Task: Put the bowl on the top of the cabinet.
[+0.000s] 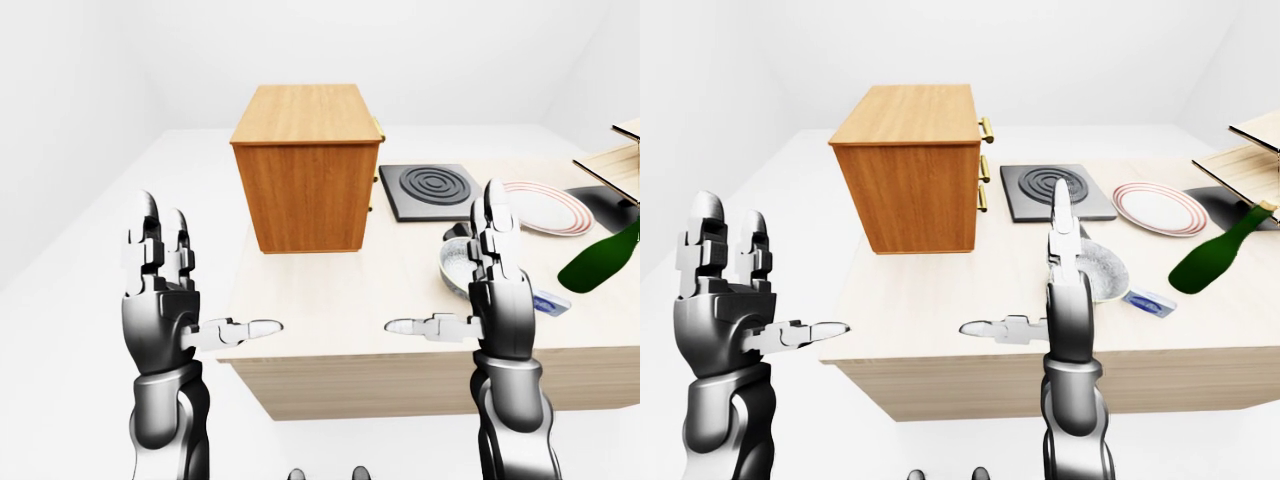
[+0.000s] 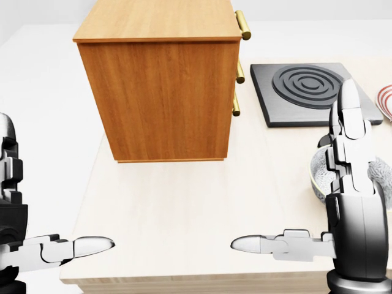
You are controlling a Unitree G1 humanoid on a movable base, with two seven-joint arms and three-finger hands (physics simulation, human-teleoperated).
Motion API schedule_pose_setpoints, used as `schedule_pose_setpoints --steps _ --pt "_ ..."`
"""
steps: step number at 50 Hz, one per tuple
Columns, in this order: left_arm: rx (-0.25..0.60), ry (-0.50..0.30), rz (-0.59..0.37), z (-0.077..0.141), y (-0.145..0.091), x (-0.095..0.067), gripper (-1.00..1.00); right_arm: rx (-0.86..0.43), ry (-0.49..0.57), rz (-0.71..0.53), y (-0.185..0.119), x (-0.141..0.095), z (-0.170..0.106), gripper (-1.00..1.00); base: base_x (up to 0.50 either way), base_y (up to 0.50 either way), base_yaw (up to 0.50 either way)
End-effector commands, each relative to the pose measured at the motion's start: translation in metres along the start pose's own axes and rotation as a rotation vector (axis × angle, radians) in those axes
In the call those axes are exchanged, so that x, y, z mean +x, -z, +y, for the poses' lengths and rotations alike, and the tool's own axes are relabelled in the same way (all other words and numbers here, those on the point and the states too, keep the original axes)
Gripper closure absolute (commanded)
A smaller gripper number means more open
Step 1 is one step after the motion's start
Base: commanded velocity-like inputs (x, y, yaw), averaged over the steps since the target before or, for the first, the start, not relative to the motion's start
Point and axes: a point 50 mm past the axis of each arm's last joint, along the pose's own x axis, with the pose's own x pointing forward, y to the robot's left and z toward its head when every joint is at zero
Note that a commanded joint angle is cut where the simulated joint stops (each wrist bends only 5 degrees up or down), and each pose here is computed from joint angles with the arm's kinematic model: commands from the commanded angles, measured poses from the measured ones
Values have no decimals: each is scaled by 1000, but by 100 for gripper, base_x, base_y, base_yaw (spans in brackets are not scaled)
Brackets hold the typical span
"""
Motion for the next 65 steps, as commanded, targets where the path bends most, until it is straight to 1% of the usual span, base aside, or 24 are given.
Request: schedule_pose_setpoints --steps 1,3,6,26,47,53,54,65 --pt "-1 6 13 -1 3 -1 -100 4 0 6 1 -1 0 -100 0 50 0" --pt "-2 7 26 -1 5 -1 -100 6 -1 7 1 -1 0 -100 0 50 0" --pt "-2 8 19 -1 4 -1 -100 6 -2 12 2 -1 1 -100 0 40 0" --pt "-1 14 16 -2 3 -1 -100 11 -16 11 2 -1 2 -100 0 2 0" --pt "-4 22 19 -3 4 -1 -100 13 -13 10 2 0 2 -100 41 28 0" --pt "-3 28 30 -3 7 -1 -100 14 -12 16 4 0 2 -100 24 2 0" --pt "-5 41 39 -5 8 -2 -100 21 -11 8 2 -1 2 -100 0 0 0" --pt "-2 49 42 -7 10 -1 -100 21 -6 16 4 0 1 -100 0 0 0"
